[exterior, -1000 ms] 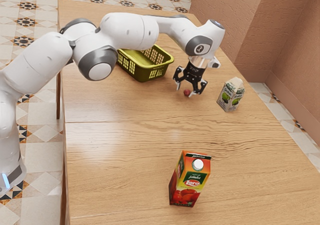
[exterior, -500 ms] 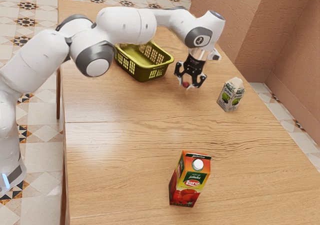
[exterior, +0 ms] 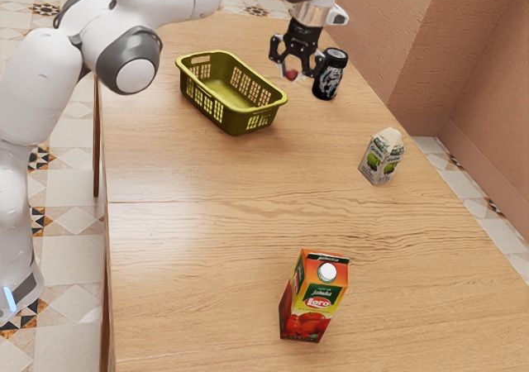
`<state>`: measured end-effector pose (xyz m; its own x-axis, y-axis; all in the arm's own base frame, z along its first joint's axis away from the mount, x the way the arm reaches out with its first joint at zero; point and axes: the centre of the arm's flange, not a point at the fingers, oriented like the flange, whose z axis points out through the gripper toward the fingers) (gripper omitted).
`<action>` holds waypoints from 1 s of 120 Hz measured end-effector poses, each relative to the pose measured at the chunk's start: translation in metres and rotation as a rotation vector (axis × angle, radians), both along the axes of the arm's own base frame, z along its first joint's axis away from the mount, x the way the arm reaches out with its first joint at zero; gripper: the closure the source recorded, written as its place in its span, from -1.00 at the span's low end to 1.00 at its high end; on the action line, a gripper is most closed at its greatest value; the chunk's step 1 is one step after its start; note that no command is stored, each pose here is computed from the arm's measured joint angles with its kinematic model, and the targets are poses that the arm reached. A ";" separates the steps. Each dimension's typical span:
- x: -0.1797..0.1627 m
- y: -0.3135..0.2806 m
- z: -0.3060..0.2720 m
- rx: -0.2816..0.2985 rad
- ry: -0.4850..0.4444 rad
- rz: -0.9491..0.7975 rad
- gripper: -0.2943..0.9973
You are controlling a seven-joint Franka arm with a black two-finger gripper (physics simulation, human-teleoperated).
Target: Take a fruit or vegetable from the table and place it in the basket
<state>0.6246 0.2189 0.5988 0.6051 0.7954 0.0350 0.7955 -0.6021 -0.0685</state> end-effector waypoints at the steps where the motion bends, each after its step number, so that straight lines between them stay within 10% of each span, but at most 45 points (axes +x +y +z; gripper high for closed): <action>1: -0.001 0.001 0.000 0.002 0.002 0.002 0.28; 74: -0.067 0.109 0.004 0.068 0.100 0.207 0.28; 94: -0.064 0.110 -0.004 0.058 0.111 0.207 -0.27; 120: -0.063 0.106 -0.005 0.045 0.116 0.195 -0.49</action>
